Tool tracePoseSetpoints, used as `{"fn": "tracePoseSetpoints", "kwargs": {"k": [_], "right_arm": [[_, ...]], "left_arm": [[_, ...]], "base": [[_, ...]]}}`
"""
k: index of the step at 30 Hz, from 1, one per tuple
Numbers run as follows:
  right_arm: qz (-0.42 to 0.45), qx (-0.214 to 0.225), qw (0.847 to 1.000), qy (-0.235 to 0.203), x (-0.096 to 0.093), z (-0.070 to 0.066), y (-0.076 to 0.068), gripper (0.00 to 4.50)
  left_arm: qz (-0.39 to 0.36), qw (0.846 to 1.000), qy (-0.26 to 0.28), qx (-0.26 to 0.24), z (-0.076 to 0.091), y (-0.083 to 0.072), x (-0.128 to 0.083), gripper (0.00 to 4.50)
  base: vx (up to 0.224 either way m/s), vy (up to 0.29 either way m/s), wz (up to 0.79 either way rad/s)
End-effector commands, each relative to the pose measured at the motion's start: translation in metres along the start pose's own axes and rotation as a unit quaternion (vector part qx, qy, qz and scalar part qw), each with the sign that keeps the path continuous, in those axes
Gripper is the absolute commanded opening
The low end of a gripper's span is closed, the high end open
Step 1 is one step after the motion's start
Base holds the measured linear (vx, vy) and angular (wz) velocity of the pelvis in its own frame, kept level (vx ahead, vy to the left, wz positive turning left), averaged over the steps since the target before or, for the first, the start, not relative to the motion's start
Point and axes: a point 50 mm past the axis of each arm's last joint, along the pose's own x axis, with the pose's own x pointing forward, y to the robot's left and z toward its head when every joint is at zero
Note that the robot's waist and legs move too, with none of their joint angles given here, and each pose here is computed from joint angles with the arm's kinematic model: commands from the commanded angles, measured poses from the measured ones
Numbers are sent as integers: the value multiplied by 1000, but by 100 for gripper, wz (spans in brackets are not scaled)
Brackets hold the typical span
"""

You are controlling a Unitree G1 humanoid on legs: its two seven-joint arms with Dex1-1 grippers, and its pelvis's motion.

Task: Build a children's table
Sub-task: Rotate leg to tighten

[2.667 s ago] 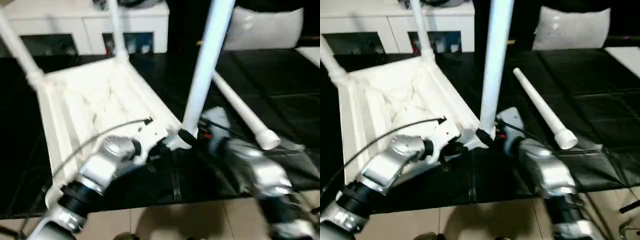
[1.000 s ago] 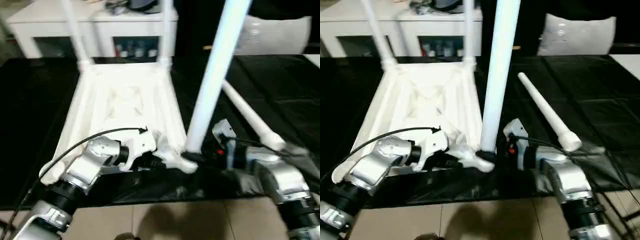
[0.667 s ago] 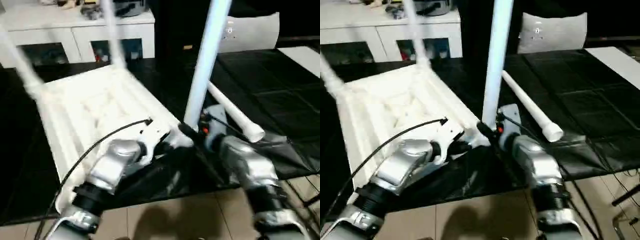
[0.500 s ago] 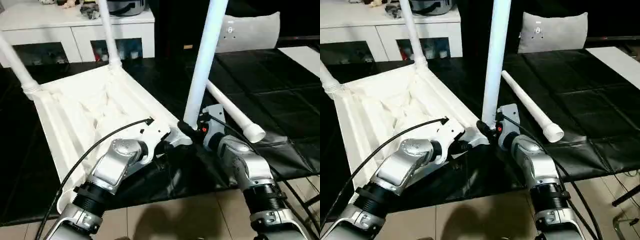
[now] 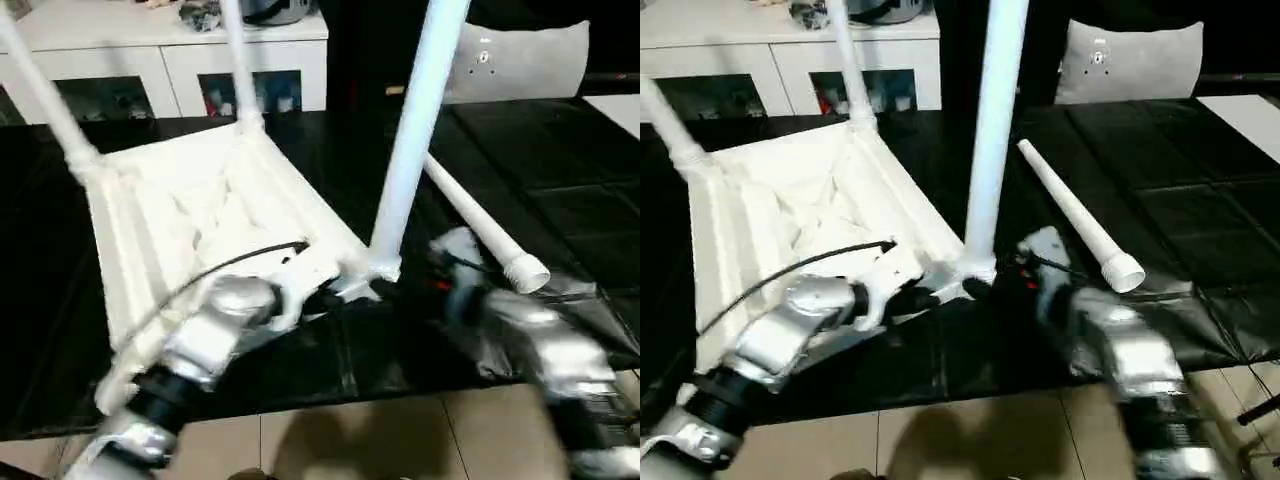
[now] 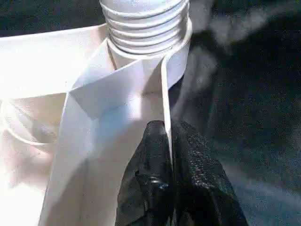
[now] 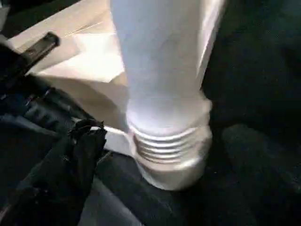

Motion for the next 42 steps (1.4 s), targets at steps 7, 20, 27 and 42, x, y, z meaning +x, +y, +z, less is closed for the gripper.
{"fn": "tracePoseSetpoints", "kwargs": {"k": [7,20,27,42], "right_arm": [[108,-44,993,23,-6,7,13,446],[178,-19,983,40,-1,-1,25,316],[187,-12,981,46,-2,-3,27,266],[-38,57,998,6,28,-14,11,257]], "left_arm": [[-123,990,-11,72,1,-12,-9,0],[-204,975,1,84,-6,-13,-19,0],[-206,975,0,83,-7,-14,-20,0],[-48,998,-39,-27,7,-9,0,0]], "base": [[0,0,0],[0,0,0],[0,0,0],[0,0,0]]}}
